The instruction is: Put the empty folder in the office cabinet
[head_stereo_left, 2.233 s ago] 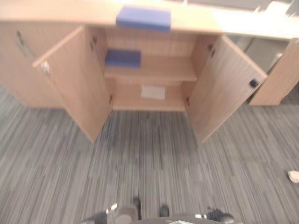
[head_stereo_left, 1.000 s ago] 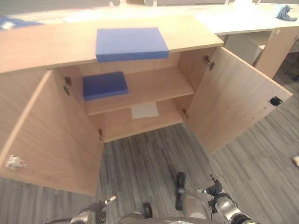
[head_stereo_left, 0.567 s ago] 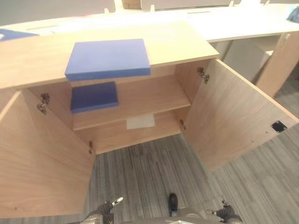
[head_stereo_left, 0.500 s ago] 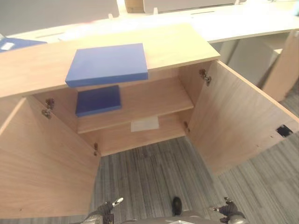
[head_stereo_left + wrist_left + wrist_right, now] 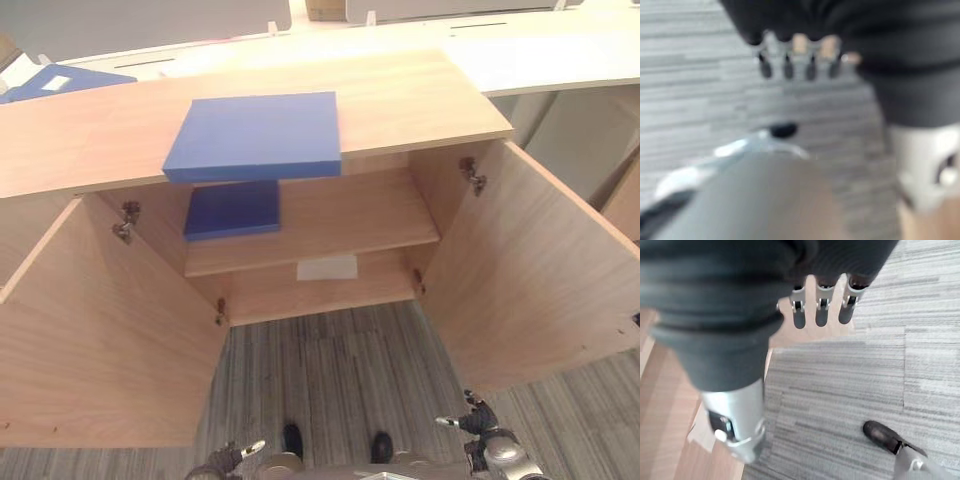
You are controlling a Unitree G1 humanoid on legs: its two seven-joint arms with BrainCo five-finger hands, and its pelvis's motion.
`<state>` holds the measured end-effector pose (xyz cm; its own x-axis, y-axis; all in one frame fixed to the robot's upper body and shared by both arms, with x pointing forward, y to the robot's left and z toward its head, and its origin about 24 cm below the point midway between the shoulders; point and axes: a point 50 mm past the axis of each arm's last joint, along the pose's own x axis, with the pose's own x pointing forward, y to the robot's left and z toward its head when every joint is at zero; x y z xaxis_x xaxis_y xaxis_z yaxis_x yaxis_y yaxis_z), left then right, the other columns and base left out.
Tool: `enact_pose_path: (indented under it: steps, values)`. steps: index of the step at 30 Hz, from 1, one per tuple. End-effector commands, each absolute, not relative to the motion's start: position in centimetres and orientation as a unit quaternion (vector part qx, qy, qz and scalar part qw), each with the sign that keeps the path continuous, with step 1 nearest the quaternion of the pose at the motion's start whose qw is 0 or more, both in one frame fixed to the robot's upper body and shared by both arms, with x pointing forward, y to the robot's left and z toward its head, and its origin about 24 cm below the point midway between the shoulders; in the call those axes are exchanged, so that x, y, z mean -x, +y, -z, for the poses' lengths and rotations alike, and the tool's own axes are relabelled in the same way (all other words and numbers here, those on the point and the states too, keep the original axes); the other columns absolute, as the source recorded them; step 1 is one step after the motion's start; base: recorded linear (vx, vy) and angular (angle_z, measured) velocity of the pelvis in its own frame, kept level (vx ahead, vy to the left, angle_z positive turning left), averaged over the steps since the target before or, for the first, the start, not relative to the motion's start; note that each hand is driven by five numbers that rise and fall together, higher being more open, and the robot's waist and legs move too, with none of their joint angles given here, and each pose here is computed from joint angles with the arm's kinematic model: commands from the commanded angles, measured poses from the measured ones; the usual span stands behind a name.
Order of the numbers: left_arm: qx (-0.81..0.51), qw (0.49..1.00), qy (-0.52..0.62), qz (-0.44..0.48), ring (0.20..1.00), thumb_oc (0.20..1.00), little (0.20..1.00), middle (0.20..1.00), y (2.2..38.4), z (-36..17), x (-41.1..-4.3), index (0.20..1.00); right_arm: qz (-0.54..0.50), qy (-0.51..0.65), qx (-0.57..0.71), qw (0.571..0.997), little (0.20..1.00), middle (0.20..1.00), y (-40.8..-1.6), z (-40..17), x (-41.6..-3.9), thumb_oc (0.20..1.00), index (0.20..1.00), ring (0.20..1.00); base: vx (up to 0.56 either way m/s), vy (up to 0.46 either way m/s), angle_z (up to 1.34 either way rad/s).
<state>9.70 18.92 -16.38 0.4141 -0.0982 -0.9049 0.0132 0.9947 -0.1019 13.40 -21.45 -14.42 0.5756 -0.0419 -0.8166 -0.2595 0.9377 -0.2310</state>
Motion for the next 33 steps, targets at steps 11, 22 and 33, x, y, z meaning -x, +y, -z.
enact_pose_path:
  steps: [11,22,33]
  values:
    - [-0.183,0.925,0.324,-0.075,1.0,1.0,1.0,1.0,25.4,10.1,-19.3,1.0,-0.043,0.394,0.27,0.877,1.0,1.0,-21.6,13.0,-16.3,1.0,1.0,1.0,0.09,0.224,-0.09]
    - [-0.333,0.922,0.15,-0.13,1.0,1.0,1.0,1.0,26.9,3.9,-23.1,1.0,-0.067,0.398,0.288,0.868,1.0,1.0,-23.2,12.5,-16.3,1.0,1.0,1.0,0.05,-0.092,-0.27]
    - [-0.504,0.849,-0.065,-0.146,1.0,1.0,1.0,1.0,25.1,-2.5,-25.3,1.0,-0.059,0.431,0.262,0.862,1.0,1.0,-23.7,13.0,-15.4,1.0,1.0,1.0,0.05,-0.05,0.01]
